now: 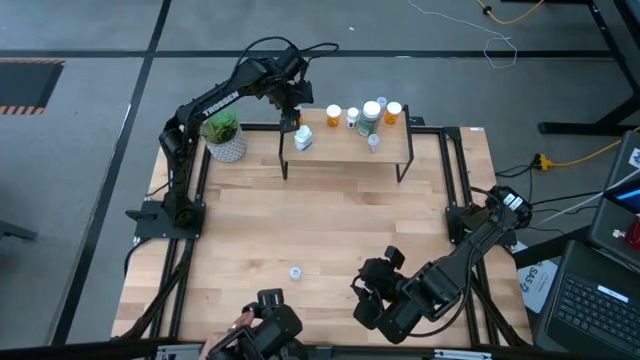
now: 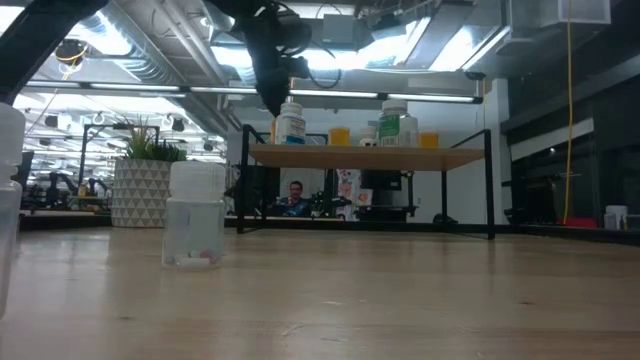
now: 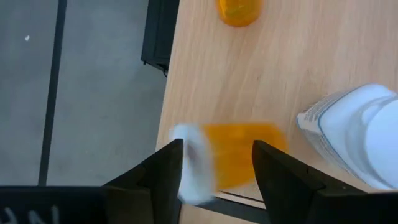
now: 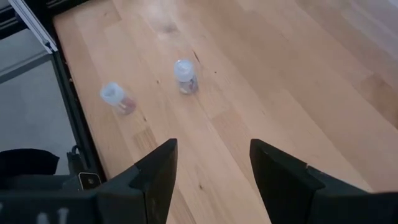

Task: Pick and place medicine bottles onto shelf by color
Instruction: Put the orange pill bottle on the shelf

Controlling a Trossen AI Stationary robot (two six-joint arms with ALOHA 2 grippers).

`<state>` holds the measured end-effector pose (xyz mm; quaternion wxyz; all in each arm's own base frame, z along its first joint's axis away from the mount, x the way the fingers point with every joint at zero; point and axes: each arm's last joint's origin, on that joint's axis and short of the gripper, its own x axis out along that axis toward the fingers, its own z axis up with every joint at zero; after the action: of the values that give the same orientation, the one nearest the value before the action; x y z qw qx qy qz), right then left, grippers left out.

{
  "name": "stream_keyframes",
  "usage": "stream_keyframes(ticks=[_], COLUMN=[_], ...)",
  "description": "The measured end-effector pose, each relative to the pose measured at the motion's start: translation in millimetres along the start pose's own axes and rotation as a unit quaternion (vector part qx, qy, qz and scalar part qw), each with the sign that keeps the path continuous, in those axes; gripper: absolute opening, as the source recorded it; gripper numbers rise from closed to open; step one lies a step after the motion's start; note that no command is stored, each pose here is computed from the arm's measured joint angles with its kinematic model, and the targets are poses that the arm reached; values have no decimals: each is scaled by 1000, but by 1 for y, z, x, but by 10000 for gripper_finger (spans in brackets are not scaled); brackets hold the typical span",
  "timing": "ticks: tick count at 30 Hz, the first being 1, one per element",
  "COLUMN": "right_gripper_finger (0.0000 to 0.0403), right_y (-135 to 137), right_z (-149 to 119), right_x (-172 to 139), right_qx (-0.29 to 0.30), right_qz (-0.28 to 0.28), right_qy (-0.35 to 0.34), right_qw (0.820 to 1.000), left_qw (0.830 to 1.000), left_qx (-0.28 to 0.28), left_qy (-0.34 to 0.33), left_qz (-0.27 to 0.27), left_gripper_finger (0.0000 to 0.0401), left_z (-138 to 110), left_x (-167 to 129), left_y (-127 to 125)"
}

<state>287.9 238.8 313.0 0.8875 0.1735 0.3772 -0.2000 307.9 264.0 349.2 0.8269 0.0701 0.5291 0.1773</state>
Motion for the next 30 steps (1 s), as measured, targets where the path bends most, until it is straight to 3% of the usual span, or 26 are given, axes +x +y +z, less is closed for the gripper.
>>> stream_keyframes(ticks=[30], right_gripper_finger=[203], right_y=[3], right_z=[1], right_x=[0], right_qx=[10], right_qz=[13], right_qy=[-6], right_qw=[1000], left_qw=[1000], left_qx=[7], left_qy=[-2], left_qz=[-1], left_gripper_finger=[187], left_z=[2], left_x=[0], left_y=[-2])
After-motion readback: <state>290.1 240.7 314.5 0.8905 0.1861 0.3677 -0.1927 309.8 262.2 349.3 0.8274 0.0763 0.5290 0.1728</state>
